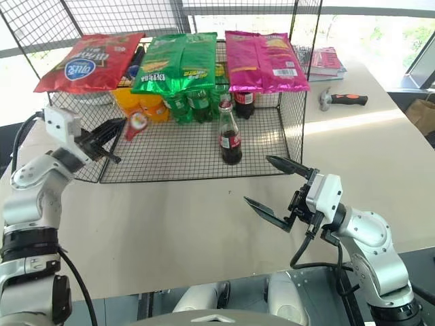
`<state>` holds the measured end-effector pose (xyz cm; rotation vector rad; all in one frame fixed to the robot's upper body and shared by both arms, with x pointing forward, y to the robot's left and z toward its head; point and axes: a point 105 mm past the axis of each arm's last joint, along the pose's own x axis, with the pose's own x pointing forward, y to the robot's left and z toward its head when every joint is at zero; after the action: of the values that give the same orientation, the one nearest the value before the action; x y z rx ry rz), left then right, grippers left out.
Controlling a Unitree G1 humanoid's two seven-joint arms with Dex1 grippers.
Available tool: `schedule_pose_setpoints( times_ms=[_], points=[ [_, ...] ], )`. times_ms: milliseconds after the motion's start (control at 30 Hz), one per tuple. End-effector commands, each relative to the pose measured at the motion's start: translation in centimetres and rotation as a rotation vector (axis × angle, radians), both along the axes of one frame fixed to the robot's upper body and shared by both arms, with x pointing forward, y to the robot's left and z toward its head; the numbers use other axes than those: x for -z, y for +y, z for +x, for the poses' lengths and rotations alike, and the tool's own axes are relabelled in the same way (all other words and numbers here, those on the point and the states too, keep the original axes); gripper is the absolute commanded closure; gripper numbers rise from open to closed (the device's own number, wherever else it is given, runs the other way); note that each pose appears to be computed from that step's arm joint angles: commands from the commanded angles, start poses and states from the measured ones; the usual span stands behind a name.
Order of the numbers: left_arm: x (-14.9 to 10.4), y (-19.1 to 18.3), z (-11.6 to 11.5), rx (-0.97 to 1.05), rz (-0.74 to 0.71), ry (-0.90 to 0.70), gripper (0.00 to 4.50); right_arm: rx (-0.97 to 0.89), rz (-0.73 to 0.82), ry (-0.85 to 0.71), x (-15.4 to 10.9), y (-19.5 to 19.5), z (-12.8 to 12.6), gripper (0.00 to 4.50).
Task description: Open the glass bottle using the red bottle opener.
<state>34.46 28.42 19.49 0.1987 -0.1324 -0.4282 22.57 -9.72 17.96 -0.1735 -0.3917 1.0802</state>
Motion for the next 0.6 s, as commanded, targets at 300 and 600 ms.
schedule_pose_setpoints(
  times_ms=[300, 600],
  points=[
    [0.2, -0.7, -1.1, -0.077, 0.109, -0.027, 1.08, -0.015, -0.004, -0.02, -0.7, -0.1, 0.1, 0.0],
    [2.3, -2.5, 1.5, -0.131, 0.301, 0.162, 0.18, -0.007, -0.007, -0.026, -0.6, 0.2, 0.1, 0.0]
  ],
)
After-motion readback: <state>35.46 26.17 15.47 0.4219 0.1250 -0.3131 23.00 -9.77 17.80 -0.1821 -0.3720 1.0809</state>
